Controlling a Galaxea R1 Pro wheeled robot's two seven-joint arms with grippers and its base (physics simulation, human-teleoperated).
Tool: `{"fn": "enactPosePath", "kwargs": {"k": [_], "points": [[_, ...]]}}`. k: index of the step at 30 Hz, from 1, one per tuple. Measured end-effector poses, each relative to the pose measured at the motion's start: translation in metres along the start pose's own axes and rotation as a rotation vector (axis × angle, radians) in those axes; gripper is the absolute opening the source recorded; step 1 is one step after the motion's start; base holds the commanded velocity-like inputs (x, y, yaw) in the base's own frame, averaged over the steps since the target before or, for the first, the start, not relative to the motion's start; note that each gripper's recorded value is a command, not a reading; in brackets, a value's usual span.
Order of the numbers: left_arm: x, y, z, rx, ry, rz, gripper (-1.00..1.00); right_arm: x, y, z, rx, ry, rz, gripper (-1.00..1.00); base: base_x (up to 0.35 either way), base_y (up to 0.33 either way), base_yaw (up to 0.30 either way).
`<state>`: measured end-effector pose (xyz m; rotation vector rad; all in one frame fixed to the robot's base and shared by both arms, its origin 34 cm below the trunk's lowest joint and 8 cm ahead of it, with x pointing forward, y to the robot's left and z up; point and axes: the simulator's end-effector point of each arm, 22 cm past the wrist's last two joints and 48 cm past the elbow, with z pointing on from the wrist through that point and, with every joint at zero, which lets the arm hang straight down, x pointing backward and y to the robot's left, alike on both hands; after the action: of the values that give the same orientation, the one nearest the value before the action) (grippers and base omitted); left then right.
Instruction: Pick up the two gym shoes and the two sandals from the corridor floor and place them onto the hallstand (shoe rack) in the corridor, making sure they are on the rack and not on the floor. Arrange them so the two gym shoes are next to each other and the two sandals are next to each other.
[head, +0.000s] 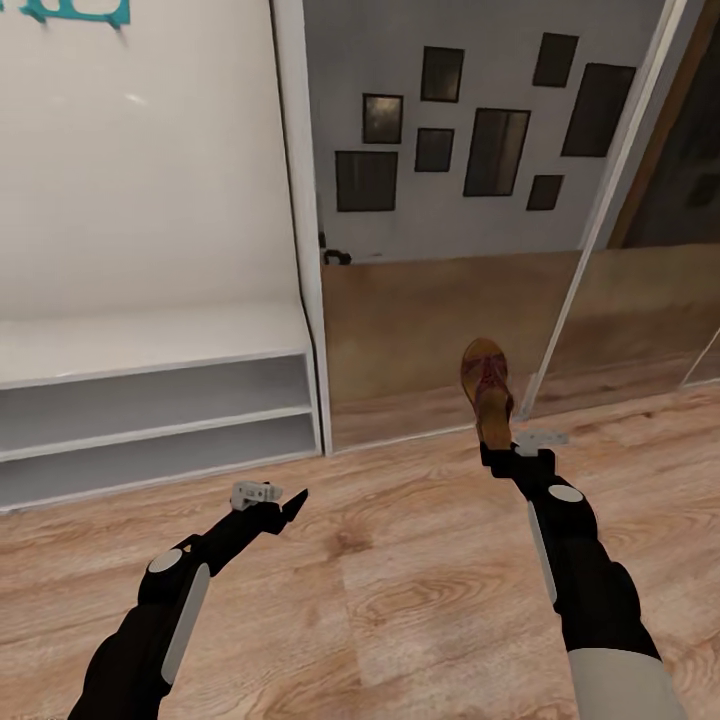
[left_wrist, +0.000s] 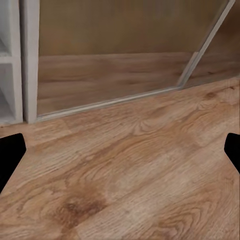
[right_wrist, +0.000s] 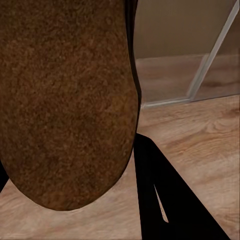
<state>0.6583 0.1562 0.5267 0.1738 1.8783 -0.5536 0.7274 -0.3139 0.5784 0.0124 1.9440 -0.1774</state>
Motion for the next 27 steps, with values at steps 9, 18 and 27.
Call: {"fn": "enactPosePath", "kwargs": {"k": [9, 18, 27], "points": [[0.002, 0.032, -0.008, -0.070, -0.030, -0.031, 1.00, 0.002, 0.001, 0.001, -0.001, 0.004, 0.001, -1.00, 0.187, -0.120, 0.294], [-0.015, 0.102, -0.039, -0.234, -0.203, -0.028, 1.00, -0.032, 0.002, -0.001, 0.000, -0.168, -0.014, -1.00, 0.015, -0.006, 0.294], [-0.012, 0.107, -0.040, -0.243, -0.204, -0.031, 1.00, -0.078, 0.004, -0.015, 0.002, -0.408, -0.039, -1.00, 0.000, 0.000, 0.293]]}}
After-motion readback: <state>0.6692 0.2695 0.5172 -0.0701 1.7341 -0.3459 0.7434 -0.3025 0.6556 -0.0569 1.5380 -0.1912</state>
